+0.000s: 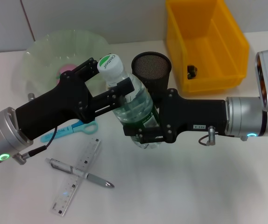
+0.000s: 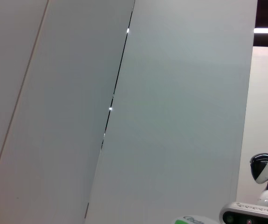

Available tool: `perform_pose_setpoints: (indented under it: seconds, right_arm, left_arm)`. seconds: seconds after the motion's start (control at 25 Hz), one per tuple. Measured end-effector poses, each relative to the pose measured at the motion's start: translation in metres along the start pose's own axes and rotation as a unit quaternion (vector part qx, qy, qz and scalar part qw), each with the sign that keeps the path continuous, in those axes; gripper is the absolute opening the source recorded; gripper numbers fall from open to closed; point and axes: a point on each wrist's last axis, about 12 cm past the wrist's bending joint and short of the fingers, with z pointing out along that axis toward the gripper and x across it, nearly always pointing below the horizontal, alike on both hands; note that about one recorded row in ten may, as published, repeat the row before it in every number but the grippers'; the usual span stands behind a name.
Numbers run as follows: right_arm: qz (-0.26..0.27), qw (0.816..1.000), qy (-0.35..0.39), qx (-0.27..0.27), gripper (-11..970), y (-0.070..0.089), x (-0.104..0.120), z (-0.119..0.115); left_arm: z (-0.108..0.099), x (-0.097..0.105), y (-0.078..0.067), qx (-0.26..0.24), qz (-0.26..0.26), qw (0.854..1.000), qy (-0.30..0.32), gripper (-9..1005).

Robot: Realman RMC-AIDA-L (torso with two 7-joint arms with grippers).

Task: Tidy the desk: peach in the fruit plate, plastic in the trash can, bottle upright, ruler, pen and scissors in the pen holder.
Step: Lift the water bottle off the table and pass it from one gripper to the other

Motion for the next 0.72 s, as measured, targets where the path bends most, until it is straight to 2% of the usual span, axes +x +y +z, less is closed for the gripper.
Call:
perform_pose_setpoints:
  seconds: [0.72]
  right_arm:
    - [-0.002,1.000,0.002,-0.001,776,-0.0010,-0.0008,0.0030]
  left_arm:
    - [0.0010,0.0006,0.0001,0.000,-0.002,1.000,0.001,800]
